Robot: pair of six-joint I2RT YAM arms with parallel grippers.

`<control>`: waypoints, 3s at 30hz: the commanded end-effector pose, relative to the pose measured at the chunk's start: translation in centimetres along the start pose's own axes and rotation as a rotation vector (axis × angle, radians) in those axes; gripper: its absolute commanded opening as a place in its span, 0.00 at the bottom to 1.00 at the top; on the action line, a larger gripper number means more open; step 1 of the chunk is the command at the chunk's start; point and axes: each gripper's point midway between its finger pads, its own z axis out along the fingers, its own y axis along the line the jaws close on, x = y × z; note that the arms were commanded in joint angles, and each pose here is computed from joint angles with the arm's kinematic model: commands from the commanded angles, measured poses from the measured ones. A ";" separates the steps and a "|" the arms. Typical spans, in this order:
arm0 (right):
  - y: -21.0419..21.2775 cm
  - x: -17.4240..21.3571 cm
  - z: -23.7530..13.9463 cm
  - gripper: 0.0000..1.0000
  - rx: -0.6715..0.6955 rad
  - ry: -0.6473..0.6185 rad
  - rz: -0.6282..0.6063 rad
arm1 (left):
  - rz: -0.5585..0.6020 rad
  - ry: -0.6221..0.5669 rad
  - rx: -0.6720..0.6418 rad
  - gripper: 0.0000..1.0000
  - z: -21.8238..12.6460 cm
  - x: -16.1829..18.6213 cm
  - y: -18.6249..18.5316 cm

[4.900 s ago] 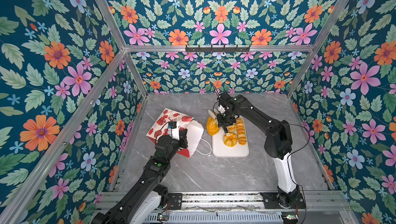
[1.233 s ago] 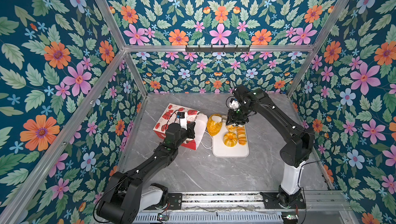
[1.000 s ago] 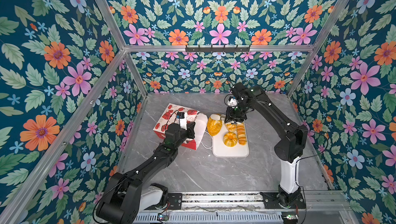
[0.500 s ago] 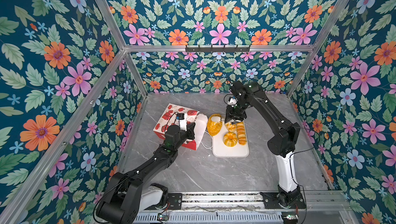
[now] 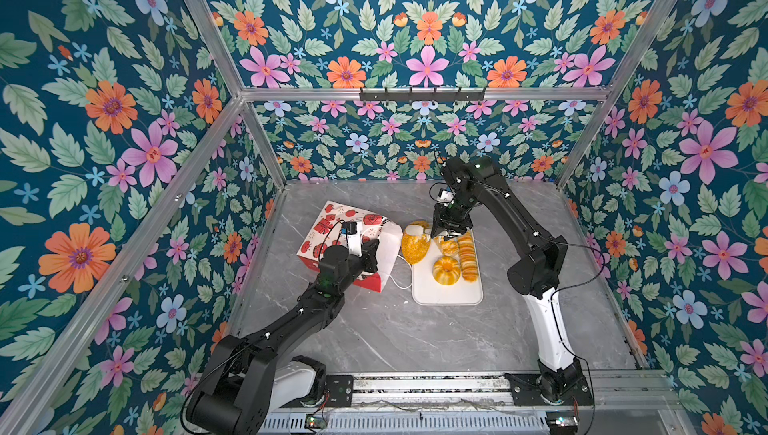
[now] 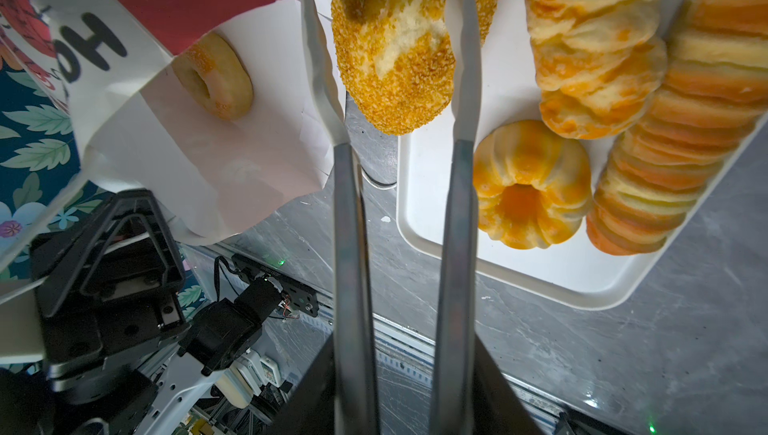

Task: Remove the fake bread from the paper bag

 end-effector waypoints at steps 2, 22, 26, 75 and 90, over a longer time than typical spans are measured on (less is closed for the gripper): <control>-1.1 2.2 -0.8 0.42 0.059 0.067 0.027 | -0.007 -0.034 0.035 0.00 0.0 -0.8 -0.7; -2.3 3.2 -1.8 0.42 0.098 0.097 0.031 | -0.006 -0.048 0.041 0.00 -0.4 -1.0 -0.9; -1.7 2.3 -3.1 0.41 0.082 0.022 -0.008 | -0.007 -0.045 0.039 0.00 -0.4 -0.9 -0.8; 2.2 -2.3 6.1 0.35 -0.075 -0.040 -0.063 | 0.000 -0.026 0.022 0.00 -1.2 -0.9 -0.8; 5.5 -6.0 2.9 0.35 -0.191 -0.238 -0.122 | 0.006 -0.021 0.020 0.00 -1.3 -1.3 -1.0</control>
